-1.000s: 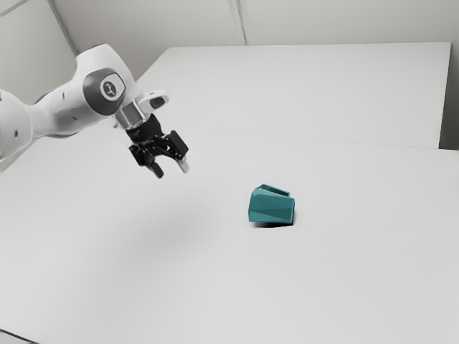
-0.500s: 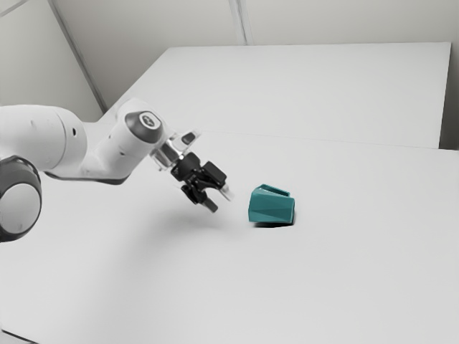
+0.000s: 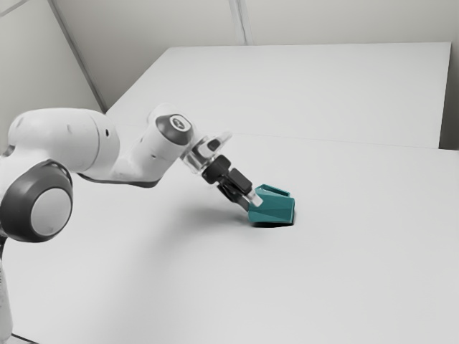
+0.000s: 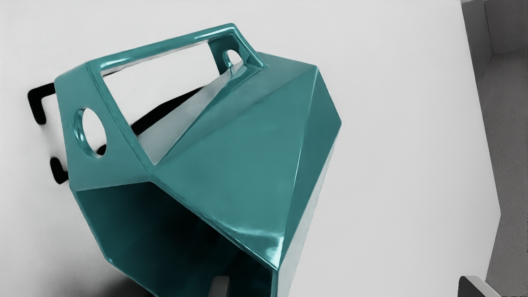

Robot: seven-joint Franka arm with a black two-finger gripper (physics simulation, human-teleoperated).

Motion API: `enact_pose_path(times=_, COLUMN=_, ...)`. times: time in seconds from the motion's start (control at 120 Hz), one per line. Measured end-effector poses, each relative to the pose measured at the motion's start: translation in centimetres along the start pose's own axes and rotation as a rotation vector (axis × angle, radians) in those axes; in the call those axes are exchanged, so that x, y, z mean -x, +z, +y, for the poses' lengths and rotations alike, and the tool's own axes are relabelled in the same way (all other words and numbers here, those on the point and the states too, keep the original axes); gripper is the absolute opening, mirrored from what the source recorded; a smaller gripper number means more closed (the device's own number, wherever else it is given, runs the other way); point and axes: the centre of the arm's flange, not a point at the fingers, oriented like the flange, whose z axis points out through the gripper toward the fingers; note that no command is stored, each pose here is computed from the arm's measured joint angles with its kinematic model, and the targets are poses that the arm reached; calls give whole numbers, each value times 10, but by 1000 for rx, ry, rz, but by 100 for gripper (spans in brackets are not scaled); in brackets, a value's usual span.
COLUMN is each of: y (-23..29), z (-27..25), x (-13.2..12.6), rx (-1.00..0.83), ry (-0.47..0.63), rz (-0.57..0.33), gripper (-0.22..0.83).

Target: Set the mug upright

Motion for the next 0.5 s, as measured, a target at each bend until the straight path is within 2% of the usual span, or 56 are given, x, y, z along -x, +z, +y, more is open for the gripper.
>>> enact_pose_path(times=0.192, y=19, z=5, x=-7, rx=35, ry=56, rz=7, gripper=59)
enact_pose_path(times=0.367, y=15, z=13, x=-15, rx=31, ry=109, rz=23, gripper=16)
enact_pose_path(times=0.5, y=14, z=17, x=-17, rx=25, ry=140, rz=25, gripper=-2)
